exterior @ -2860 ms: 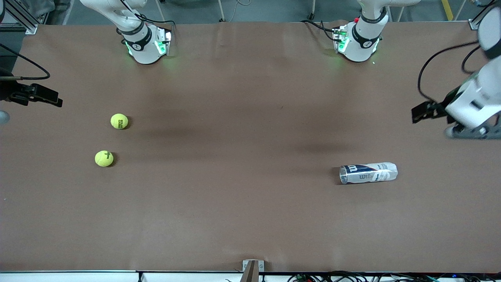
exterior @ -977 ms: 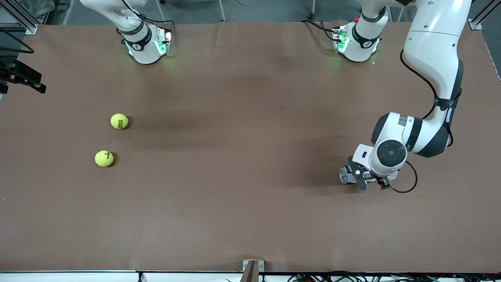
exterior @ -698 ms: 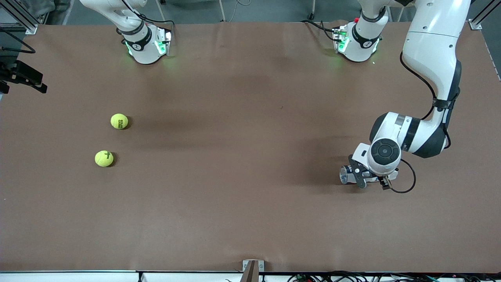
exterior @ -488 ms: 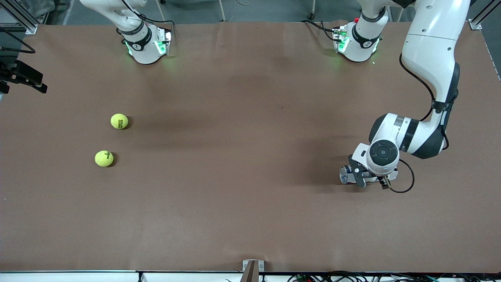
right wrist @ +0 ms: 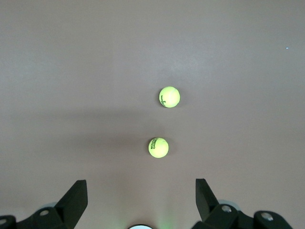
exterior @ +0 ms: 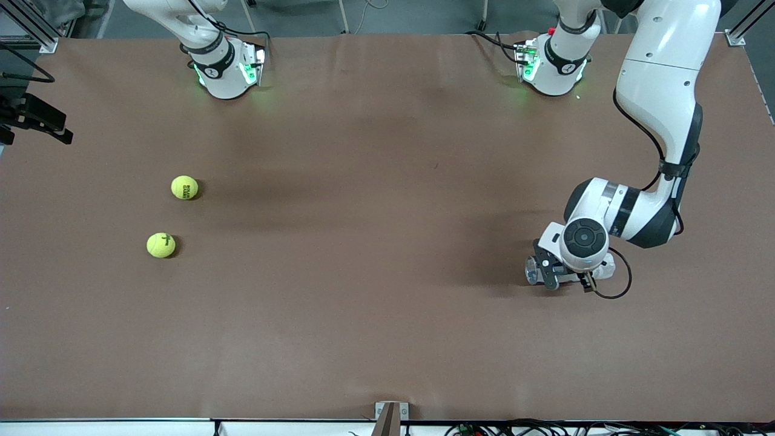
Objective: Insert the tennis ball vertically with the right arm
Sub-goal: 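Lift the Wilson tube with the left gripper and turn it upright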
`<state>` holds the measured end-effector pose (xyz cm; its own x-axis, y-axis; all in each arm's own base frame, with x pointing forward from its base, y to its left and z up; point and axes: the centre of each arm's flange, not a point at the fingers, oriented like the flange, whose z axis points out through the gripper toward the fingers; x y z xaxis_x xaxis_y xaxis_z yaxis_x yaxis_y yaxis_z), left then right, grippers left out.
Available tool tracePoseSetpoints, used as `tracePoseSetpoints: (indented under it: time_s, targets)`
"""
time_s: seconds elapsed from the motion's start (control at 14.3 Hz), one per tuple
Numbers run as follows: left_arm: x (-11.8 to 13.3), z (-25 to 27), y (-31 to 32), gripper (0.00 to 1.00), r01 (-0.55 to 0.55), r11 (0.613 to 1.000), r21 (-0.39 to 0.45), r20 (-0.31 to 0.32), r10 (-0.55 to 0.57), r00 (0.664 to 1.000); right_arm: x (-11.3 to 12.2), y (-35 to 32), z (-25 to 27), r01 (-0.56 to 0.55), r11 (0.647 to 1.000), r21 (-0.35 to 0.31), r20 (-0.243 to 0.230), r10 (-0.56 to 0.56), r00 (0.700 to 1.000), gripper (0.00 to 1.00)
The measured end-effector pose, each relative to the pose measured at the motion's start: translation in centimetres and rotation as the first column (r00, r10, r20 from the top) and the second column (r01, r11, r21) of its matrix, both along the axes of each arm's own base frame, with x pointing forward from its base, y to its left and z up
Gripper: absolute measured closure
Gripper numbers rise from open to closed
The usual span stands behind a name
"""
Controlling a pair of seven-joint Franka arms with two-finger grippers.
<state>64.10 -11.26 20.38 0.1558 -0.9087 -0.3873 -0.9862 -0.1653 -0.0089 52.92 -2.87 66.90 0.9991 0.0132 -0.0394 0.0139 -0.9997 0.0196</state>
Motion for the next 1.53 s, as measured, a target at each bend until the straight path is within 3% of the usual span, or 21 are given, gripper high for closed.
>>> tracePoseSetpoints:
  time_s: [1.12, 1.47, 1.53]
  targets:
    - [-0.4, -2.9, -0.5, 0.04, 0.013, 0.992, 0.123, 0.048, -0.019, 0.999, 0.0, 0.0, 0.0, 0.0, 1.0, 0.0, 0.0, 0.0, 1.0, 0.0]
    - [-0.4, -3.0, -0.6, 0.1, 0.037, 0.989, 0.145, 0.054, -0.045, 0.998, 0.0, 0.0, 0.0, 0.001, 1.0, 0.0, -0.001, -0.001, 1.0, 0.0]
    - [-0.4, -3.0, -0.6, 0.15, 0.038, 0.988, 0.147, 0.054, -0.047, 0.997, 0.0, 0.0, 0.0, 0.001, 1.0, 0.0, -0.001, -0.001, 1.0, 0.0]
